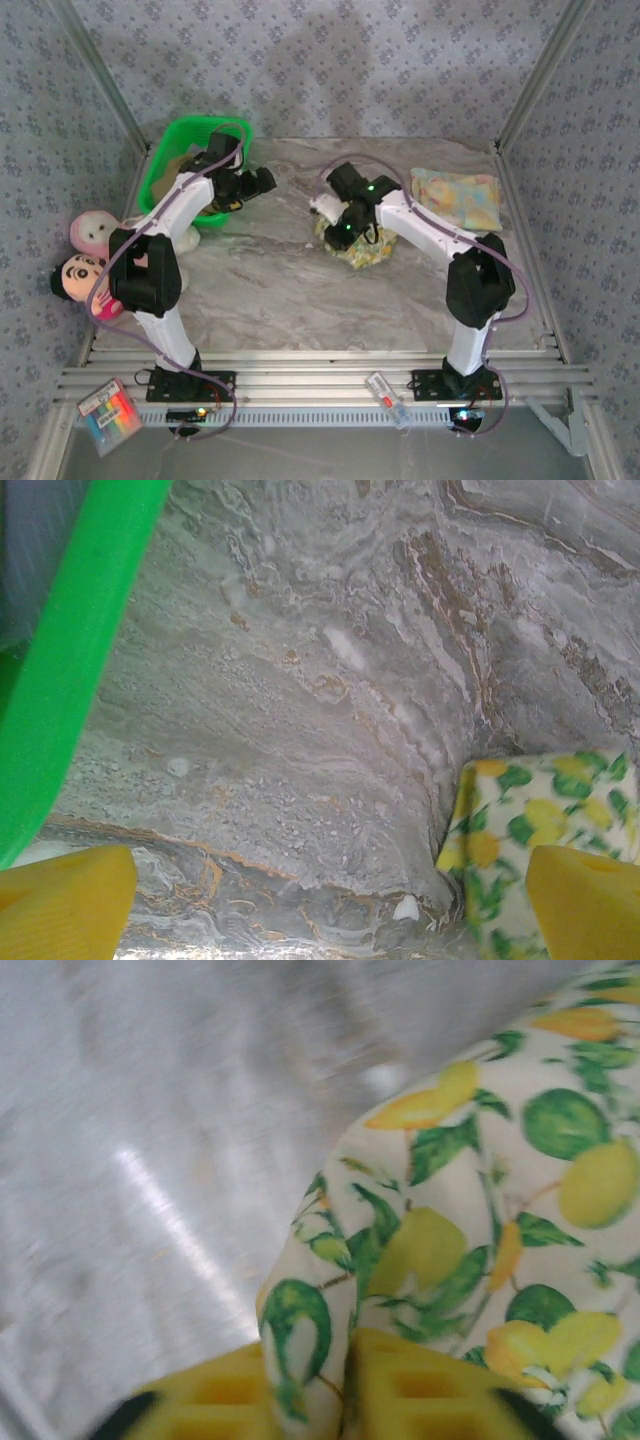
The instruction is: Fold and stack the skirts
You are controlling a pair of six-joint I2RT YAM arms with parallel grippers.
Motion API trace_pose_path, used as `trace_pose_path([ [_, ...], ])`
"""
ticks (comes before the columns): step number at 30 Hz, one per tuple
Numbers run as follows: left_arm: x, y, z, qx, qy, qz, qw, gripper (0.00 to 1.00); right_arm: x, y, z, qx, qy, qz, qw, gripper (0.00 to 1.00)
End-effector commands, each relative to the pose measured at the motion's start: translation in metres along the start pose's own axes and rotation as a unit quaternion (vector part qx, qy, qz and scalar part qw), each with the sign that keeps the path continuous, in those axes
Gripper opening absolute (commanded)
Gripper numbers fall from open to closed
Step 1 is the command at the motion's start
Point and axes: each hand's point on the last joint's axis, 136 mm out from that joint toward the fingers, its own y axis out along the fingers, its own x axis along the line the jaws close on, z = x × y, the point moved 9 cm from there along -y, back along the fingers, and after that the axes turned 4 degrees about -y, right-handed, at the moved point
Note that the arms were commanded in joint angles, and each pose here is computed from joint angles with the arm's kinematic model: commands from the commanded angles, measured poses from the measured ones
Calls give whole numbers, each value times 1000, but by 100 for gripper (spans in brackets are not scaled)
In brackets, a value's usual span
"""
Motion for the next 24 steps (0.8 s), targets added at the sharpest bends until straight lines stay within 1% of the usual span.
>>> trace_pose_path([
  [1, -7, -16, 5, -7, 9, 35, 999, 100, 33, 15, 14, 46, -46, -126, 990, 45],
  [2, -7, -15, 7, -2, 9, 37, 999, 100, 34, 14, 14, 29, -38, -125, 991, 54],
  [3, -7, -13, 10, 4, 8, 40, 999, 100, 30, 8, 13, -3, -22, -111, 994, 65],
  [4, -8, -12, 12, 7, 10, 43, 999, 100, 24, 1, 12, -40, 2, -90, 995, 71],
  [5, -8, -10, 15, 12, 10, 44, 999, 100, 15, -10, 11, -86, 34, -67, 993, 75],
  [6, -10, -7, 19, 17, 12, 44, 999, 100, 2, -22, 13, -135, 72, -43, 987, 79],
  [7, -12, -5, 22, 21, 15, 44, 999, 100, -11, -31, 15, -180, 117, -13, 977, 83],
  [8, -14, -2, 26, 26, 17, 44, 999, 100, -28, -39, 23, -217, 174, 26, 960, 85],
  [10, -22, 2, 33, 34, 25, 47, 998, 100, -56, -41, 52, -242, 291, 98, 920, 86],
  [12, -33, 7, 42, 40, 36, 48, 997, 100, -75, -36, 84, -232, 383, 135, 884, 85],
  [14, -42, 13, 51, 49, 46, 49, 997, 100, -83, -25, 108, -216, 433, 134, 865, 81],
  [16, -52, 20, 60, 61, 57, 51, 995, 100, -80, -11, 121, -208, 441, 100, 867, 78],
  [18, -59, 28, 71, 77, 66, 48, 994, 100, -72, 6, 132, -188, 439, 69, 876, 75],
  [21, -67, 38, 88, 99, 78, 45, 991, 100, -64, 28, 146, -153, 440, 44, 884, 70],
  [24, -71, 45, 104, 120, 94, 34, 988, 100, -59, 45, 156, -123, 441, 39, 888, 64],
])
